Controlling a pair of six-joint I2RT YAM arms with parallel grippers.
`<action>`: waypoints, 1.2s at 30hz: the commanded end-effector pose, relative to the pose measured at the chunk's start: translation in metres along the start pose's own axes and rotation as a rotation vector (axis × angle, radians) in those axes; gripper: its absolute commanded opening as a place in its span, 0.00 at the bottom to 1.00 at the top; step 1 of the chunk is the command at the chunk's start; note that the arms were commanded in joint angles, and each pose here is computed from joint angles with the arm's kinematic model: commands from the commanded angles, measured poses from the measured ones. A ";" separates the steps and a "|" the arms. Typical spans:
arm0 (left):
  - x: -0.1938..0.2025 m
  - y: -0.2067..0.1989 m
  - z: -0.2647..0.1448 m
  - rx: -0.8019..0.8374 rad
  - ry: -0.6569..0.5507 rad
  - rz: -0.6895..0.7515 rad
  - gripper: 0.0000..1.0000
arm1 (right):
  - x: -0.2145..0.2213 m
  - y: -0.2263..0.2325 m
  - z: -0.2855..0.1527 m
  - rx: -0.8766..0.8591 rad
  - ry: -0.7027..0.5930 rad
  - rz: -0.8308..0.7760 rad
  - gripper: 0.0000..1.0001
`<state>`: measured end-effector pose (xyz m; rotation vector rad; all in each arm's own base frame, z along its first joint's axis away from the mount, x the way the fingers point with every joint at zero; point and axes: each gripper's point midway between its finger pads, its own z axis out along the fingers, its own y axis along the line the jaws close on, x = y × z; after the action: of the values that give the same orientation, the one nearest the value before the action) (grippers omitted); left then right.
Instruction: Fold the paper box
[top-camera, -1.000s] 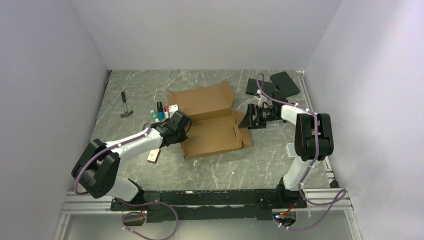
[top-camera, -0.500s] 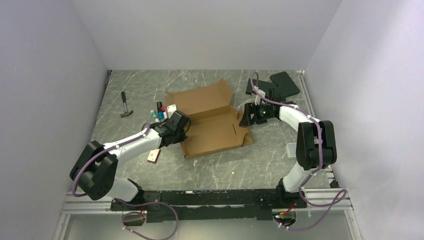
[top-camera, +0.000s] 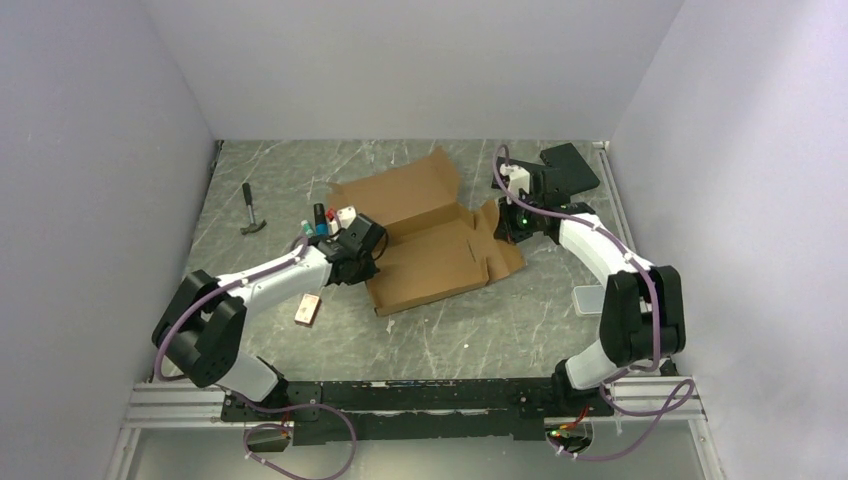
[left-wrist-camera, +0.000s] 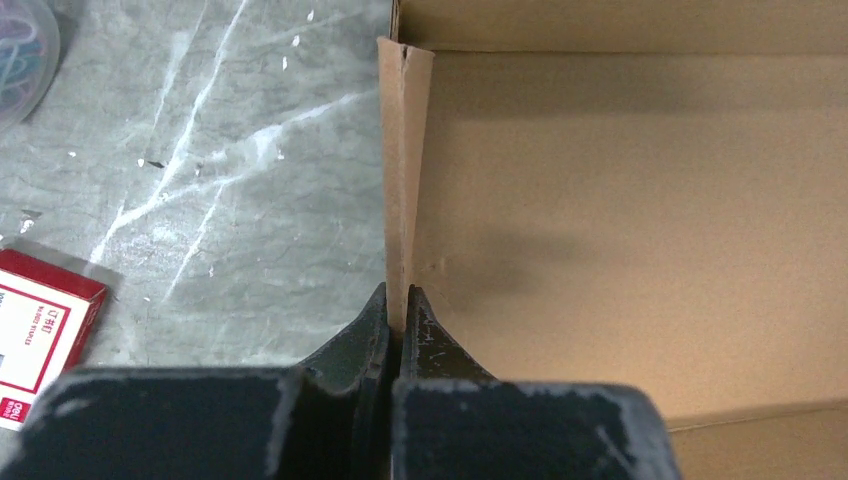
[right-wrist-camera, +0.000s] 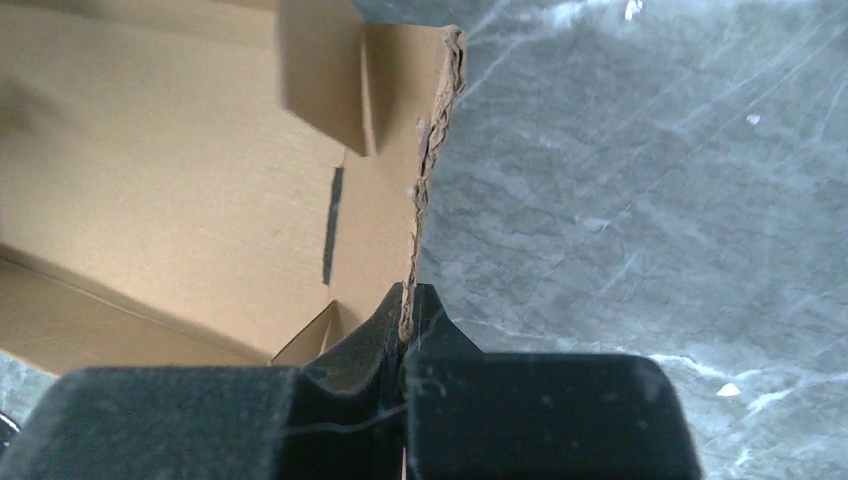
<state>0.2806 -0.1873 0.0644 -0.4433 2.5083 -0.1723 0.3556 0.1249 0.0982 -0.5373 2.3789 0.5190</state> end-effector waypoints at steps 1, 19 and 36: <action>-0.014 -0.023 -0.007 0.046 -0.017 -0.016 0.00 | -0.032 0.010 -0.015 -0.003 -0.111 -0.088 0.00; -0.015 -0.037 0.012 0.035 -0.017 0.040 0.00 | 0.001 0.036 0.022 -0.147 0.025 -0.046 0.33; -0.010 -0.025 0.015 0.003 -0.020 0.060 0.00 | 0.001 0.067 0.007 -0.454 0.013 0.082 0.69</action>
<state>0.2940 -0.2021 0.0520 -0.3681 2.5524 -0.1177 0.3274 0.1713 0.0914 -0.6285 2.3641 0.9377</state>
